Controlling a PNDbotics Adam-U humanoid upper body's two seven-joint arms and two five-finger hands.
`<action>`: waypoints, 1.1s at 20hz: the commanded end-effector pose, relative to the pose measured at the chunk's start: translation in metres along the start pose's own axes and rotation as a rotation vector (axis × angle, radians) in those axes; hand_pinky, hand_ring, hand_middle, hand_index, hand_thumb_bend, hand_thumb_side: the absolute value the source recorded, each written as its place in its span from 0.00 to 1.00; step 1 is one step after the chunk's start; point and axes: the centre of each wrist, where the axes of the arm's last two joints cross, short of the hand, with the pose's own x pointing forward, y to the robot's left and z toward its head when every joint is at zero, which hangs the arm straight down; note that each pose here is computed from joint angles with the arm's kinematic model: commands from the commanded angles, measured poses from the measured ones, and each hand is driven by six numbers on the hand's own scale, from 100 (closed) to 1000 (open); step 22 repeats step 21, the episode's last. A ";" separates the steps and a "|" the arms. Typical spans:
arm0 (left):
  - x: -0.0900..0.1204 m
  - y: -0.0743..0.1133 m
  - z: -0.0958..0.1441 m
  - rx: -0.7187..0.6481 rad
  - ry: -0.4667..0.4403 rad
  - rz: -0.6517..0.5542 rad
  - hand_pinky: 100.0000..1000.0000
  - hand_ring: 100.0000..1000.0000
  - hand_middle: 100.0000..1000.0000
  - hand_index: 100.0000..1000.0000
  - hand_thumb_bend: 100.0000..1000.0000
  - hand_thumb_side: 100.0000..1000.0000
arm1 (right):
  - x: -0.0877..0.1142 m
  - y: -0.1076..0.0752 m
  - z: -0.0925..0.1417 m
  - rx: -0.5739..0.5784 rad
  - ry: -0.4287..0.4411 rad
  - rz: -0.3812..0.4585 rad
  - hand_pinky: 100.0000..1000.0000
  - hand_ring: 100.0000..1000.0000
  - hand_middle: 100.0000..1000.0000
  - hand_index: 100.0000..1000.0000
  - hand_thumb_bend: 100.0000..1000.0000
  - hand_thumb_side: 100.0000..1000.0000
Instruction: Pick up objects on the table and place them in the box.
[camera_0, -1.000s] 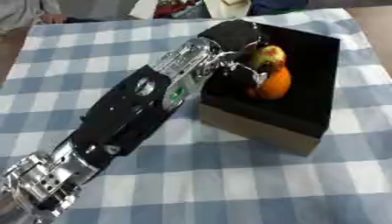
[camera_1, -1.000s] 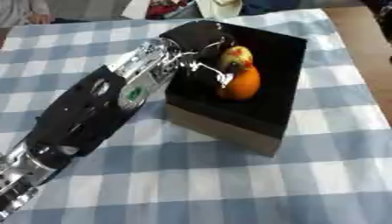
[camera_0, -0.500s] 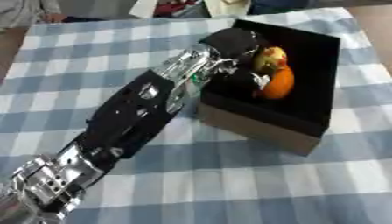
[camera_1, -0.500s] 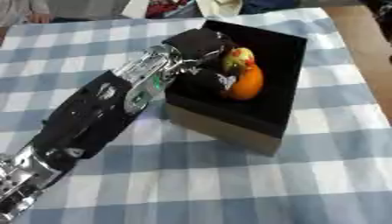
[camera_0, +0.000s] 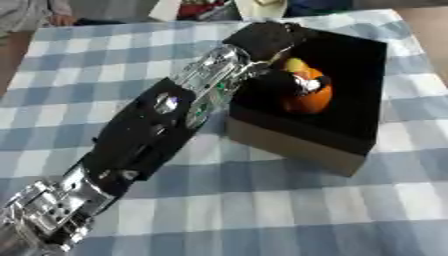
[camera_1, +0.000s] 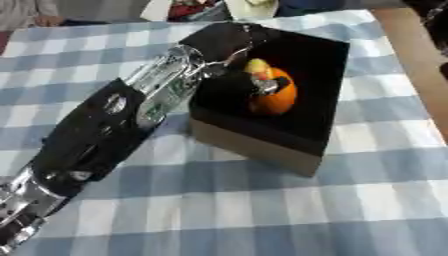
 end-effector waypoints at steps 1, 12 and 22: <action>-0.003 0.023 0.008 0.086 0.021 0.008 0.67 0.82 0.82 1.00 0.44 1.00 | 0.006 -0.001 -0.003 0.000 -0.021 0.003 1.00 0.88 0.70 0.89 0.00 0.76; 0.008 0.096 0.077 0.395 -0.035 0.246 0.64 0.76 0.76 0.95 0.17 1.00 | 0.006 -0.004 0.003 -0.049 -0.016 0.016 1.00 0.88 0.71 0.88 0.00 0.75; -0.020 0.100 0.118 0.634 -0.088 0.574 0.62 0.73 0.73 0.91 0.13 1.00 | 0.007 -0.006 0.008 -0.093 -0.016 0.019 1.00 0.89 0.71 0.88 0.00 0.75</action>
